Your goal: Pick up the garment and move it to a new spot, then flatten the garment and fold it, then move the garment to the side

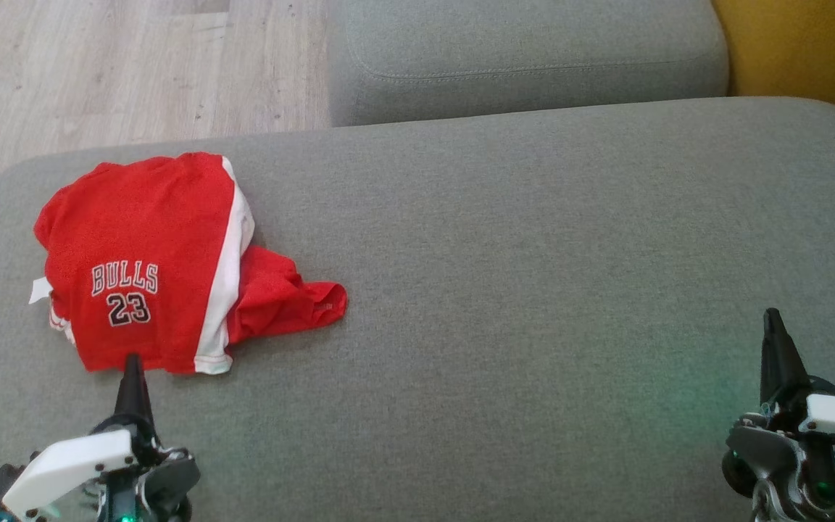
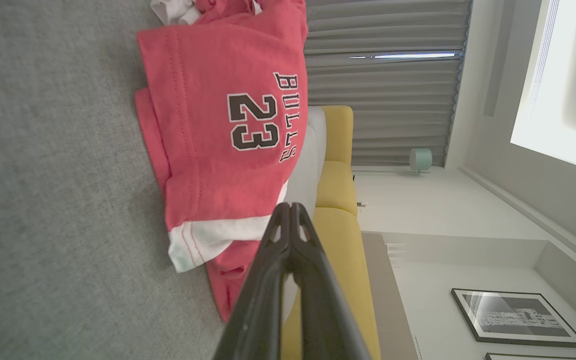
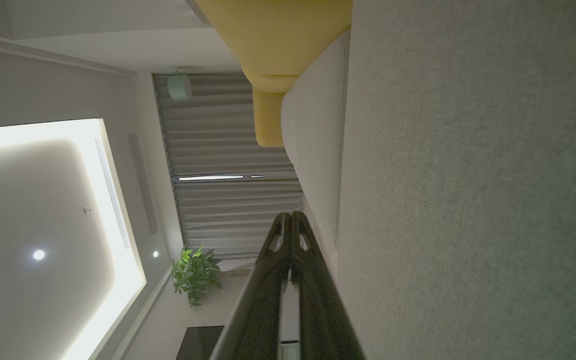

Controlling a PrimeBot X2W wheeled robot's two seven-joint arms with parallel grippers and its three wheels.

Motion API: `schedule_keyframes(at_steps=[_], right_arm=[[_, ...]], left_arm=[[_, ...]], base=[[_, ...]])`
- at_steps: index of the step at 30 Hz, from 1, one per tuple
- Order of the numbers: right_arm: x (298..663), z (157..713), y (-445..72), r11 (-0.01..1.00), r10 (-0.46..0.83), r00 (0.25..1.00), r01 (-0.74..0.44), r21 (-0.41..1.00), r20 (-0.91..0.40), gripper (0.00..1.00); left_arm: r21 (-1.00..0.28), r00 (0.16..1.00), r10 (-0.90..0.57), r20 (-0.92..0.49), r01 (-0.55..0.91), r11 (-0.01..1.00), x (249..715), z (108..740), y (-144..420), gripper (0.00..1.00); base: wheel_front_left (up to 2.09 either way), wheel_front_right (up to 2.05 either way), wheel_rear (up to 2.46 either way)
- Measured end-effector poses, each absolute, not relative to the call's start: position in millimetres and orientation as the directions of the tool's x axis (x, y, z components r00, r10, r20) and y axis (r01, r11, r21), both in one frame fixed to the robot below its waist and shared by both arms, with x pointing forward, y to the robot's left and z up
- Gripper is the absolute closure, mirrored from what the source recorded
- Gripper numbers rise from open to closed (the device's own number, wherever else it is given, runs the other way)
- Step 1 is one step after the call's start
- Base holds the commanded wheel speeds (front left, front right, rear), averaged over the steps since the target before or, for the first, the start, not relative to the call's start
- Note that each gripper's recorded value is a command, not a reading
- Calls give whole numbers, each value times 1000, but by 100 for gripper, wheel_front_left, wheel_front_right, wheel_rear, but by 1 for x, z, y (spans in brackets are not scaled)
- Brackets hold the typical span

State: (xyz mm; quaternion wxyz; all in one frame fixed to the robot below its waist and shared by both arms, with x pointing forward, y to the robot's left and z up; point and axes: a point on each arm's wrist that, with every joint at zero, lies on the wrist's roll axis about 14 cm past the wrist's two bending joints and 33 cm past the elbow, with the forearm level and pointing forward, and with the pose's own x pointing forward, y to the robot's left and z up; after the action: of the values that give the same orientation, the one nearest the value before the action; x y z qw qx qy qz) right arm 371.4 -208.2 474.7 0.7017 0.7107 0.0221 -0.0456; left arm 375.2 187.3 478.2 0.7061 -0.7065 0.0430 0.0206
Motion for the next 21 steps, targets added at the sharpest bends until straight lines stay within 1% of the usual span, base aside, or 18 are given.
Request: schedule_keyframes(at_steps=[4,5,8,10,15,21], right_arm=[[371,473,-208,-15,-32,994,99,995,-100,100],[369,469,-208,-17,-32,993,115,993,-115,0],[357,446,-207,-26,-35,982,185,982,-186,0],[351,439,-207,-27,-35,978,205,978,-205,0],[354,442,-205,-12,-36,980,195,981,-195,0],[355,444,-206,33,-46,980,193,981,-192,0]], left_arm=[[-996,995,-33,-95,-95,1,375,477,187,100],[-994,993,-34,-110,-110,0,373,472,186,0],[-983,983,-35,-182,-182,-6,360,448,185,0],[-979,978,-29,-206,-206,-7,354,440,186,0],[-981,980,-21,-196,-196,-5,355,444,186,0],[-981,981,0,-193,-193,0,355,445,190,0]], base=[[0,0,0],[0,0,0],[0,0,0],[0,0,0],[0,0,0],[0,0,0]])
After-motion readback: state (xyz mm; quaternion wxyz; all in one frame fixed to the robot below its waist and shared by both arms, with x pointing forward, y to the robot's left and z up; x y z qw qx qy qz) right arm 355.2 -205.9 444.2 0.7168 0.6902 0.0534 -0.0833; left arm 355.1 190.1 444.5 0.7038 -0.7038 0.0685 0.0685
